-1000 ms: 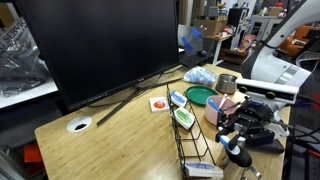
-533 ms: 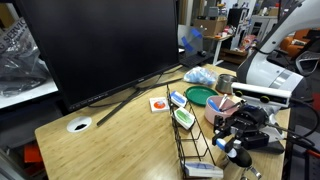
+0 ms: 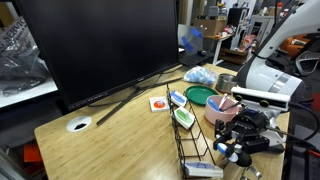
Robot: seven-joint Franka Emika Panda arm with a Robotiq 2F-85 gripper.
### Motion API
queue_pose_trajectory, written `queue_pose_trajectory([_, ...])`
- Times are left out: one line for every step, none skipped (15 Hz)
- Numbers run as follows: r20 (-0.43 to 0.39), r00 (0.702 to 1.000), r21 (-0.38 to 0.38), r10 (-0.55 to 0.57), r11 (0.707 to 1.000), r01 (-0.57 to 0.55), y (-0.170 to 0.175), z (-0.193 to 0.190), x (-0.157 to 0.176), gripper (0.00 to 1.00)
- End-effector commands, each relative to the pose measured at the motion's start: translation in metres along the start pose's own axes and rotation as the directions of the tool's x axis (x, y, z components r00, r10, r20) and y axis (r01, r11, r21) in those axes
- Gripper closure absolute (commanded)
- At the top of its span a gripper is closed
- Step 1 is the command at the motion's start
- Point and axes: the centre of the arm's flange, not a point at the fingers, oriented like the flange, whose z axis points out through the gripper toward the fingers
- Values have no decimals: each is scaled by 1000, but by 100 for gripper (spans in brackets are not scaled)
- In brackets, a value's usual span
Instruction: Pick up the folk from the table and put it in the silver cup.
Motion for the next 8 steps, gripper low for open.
queue_pose_trajectory([32, 999, 23, -7, 1000, 6, 0, -6, 4, 93])
queue_pose_trajectory([35, 999, 28, -3, 1000, 2, 0, -7, 6, 93])
queue_pose_trajectory([41, 999, 33, -1, 999, 0, 0, -9, 7, 93])
queue_pose_trajectory([49, 999, 35, 0, 999, -1, 0, -10, 7, 93])
queue_pose_trajectory([55, 998, 38, 0, 999, -3, 0, -10, 7, 93])
queue_pose_trajectory([67, 998, 39, 1, 999, -4, 0, -11, 7, 93])
queue_pose_trajectory([78, 997, 40, 2, 999, -6, -1, -12, 7, 93])
queue_pose_trajectory([89, 996, 39, 2, 999, -6, -1, -13, 6, 93])
